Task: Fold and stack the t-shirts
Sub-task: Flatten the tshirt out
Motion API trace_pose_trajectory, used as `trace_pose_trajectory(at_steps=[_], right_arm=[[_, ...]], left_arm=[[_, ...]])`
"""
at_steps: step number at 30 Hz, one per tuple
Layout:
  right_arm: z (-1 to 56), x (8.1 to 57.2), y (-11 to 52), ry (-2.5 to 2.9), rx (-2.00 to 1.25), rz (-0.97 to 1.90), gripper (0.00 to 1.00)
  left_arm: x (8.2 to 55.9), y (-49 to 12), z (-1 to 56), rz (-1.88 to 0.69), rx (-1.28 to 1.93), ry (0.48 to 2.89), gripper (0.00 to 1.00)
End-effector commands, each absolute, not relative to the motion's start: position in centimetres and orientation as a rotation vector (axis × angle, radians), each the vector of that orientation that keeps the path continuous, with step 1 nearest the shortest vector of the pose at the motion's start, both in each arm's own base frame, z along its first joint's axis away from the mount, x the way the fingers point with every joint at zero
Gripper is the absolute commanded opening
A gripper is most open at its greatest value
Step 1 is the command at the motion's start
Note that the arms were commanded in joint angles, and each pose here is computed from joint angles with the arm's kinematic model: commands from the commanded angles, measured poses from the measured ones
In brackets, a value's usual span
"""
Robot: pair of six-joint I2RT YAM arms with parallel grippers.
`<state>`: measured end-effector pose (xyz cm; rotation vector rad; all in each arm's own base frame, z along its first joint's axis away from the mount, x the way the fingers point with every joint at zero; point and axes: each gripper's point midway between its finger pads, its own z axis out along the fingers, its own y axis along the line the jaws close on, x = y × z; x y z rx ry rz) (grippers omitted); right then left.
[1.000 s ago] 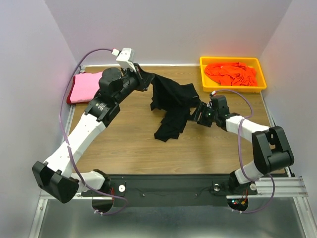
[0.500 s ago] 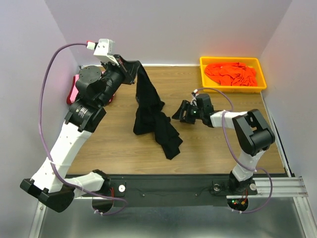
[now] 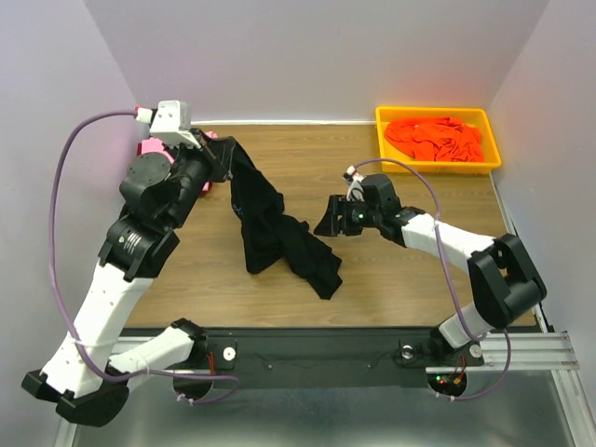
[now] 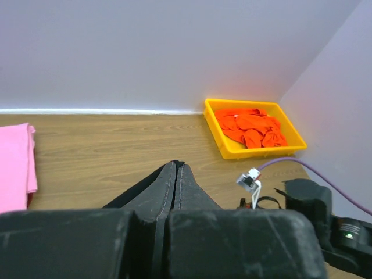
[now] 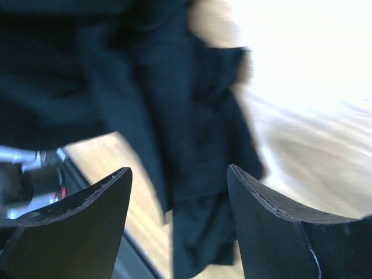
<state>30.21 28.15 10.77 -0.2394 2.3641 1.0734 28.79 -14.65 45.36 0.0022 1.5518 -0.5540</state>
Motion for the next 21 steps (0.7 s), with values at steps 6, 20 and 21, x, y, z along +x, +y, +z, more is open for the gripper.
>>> trace_pose_trajectory(at_steps=[6, 20, 21], right_arm=[[8.5, 23.5, 32.0, 2.493, -0.487, 0.953, 0.73], [10.0, 30.9, 21.0, 2.371, -0.214, 0.099, 0.01], [12.7, 32.6, 18.1, 2.308, -0.14, 0.065, 0.01]], left_arm=[[27.9, -12.6, 45.6, -0.52, -0.074, 1.509, 0.0], [29.0, -7.9, 43.7, -0.254, -0.168, 1.521, 0.0], [29.2, -6.6, 43.8, -0.19, -0.185, 1.511, 0.0]])
